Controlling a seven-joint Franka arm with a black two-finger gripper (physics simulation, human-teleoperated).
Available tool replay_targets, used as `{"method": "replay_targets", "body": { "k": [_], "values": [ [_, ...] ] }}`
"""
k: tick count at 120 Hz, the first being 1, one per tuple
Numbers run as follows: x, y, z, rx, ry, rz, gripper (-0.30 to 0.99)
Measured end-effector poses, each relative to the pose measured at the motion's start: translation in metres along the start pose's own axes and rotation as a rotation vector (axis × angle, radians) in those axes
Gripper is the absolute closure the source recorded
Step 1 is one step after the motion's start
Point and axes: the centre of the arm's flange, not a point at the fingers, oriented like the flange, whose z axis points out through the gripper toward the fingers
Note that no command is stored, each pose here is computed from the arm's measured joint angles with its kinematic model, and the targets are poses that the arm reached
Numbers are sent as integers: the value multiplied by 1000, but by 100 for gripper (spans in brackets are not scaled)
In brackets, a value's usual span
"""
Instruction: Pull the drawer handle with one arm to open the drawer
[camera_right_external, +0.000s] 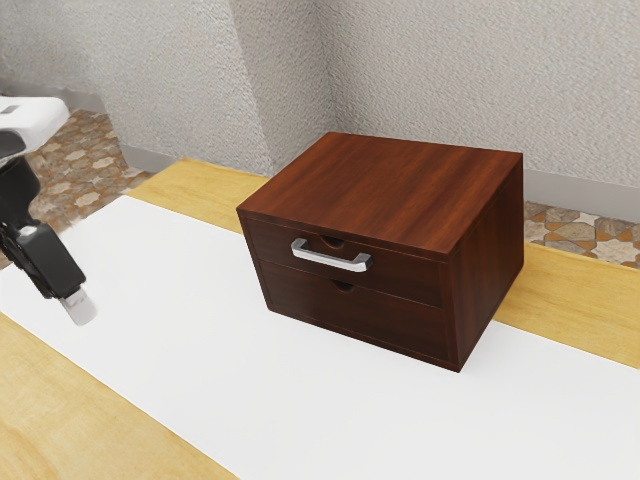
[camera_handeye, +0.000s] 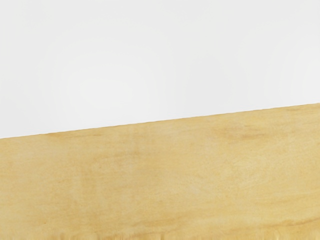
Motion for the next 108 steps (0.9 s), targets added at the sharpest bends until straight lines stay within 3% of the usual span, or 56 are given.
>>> {"method": "replay_targets", "body": {
  "k": [8,16,33,56,77,94,108],
  "values": [
    [-30,6,5,15,11,32,0],
    [-33,0,6,14,41,72,0],
    [1,-4,19,62,87,311,0],
    [16,13,44,131,66,641,0],
    [37,55,55,134,93,991,0],
    [48,56,64,135,104,1139,0],
    [87,33,100,127,57,1156,0]
  ]
}}
